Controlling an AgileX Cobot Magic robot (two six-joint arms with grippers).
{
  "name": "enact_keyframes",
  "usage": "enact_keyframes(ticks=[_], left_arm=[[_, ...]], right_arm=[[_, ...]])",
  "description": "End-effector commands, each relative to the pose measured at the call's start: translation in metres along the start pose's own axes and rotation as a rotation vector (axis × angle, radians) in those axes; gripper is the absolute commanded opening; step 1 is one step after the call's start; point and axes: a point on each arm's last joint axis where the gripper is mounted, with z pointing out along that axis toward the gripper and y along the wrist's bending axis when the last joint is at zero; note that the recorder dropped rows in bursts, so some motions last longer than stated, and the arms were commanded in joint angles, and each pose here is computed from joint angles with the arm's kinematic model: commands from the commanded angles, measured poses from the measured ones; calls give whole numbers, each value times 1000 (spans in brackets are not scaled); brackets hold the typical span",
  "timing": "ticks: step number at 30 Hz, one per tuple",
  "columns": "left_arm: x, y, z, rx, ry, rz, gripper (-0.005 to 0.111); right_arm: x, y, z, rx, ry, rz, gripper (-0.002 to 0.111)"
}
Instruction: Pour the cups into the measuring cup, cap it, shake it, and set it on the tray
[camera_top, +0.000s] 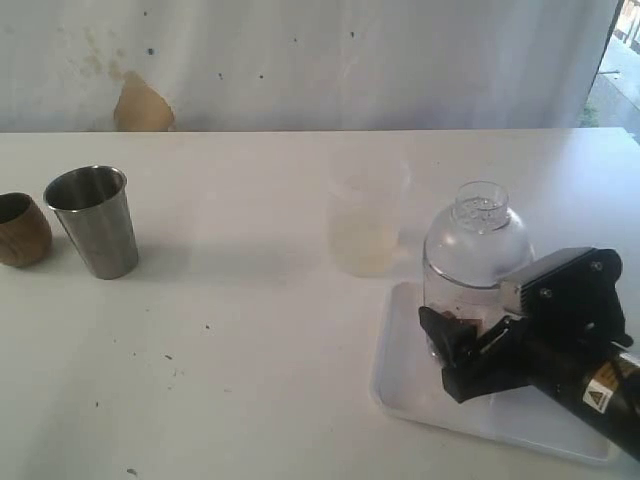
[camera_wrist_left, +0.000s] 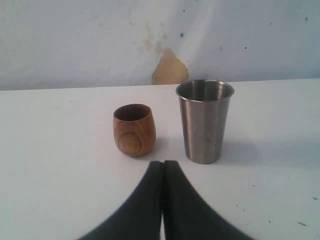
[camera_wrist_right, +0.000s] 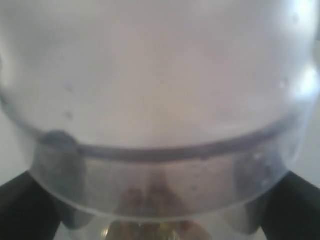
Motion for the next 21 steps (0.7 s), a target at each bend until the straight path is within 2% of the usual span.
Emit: enact_keyframes(ticks=[1,21], left_arm=[[1,0,0,-1,-5,-2,0],[1,0,0,-1,-5,-2,0]], right_arm=[[-3,0,5,-5,-41,25,69],[-10,0,5,-8,-112,32,70]])
